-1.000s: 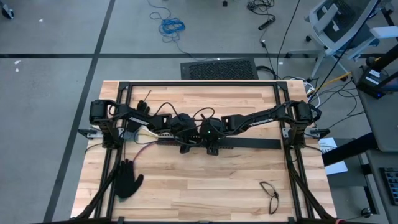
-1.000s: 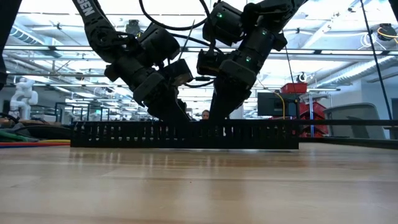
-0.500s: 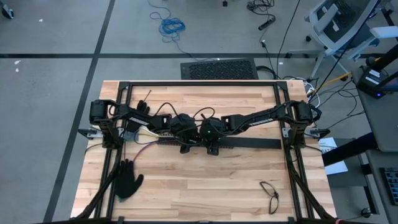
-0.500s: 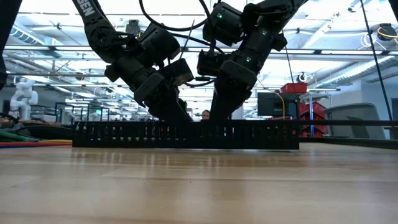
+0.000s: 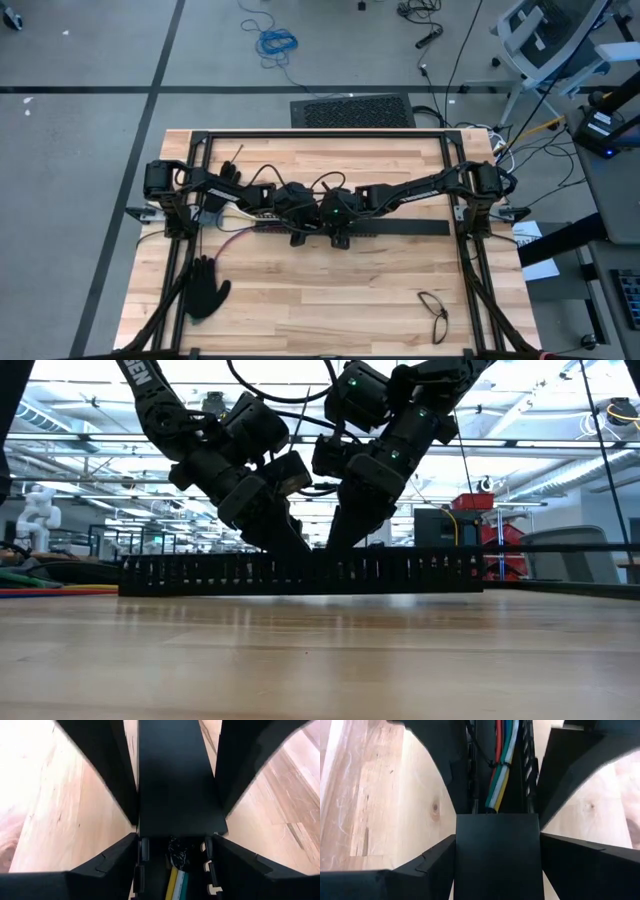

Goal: Ziptie cables

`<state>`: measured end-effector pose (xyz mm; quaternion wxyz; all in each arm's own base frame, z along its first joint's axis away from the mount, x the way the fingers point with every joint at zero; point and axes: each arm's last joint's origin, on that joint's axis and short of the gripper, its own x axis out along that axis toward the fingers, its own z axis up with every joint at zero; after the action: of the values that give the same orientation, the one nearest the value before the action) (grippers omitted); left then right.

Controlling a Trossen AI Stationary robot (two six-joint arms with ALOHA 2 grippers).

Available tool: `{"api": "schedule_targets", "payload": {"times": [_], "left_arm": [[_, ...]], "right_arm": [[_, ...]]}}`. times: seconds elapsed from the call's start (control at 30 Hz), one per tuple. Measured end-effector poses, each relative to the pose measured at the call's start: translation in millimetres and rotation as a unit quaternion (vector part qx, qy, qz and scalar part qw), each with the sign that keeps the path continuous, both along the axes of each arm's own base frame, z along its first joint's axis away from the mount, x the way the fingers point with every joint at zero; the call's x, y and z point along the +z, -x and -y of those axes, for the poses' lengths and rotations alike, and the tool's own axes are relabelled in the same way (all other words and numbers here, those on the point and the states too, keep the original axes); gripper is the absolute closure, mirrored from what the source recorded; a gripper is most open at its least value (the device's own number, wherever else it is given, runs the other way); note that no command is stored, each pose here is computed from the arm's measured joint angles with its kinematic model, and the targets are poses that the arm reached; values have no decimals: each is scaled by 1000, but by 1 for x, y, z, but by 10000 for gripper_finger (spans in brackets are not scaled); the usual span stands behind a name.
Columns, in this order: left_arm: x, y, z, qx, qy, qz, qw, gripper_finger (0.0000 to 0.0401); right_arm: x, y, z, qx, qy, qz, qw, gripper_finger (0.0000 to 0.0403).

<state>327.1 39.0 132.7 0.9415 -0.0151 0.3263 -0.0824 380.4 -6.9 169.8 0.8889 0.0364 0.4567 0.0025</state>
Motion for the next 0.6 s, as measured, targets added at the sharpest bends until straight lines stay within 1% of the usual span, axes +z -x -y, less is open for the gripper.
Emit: {"api": "schedule_targets", "payload": {"times": [0.43, 0.6], "left_arm": [[0, 0, -1, 6, -1, 2, 1000, 164], [0, 0, -1, 11, 7, 0, 1000, 164]], "right_arm": [[0, 0, 7, -1, 0, 1, 1000, 156], [0, 0, 7, -1, 0, 2, 1000, 156]]}}
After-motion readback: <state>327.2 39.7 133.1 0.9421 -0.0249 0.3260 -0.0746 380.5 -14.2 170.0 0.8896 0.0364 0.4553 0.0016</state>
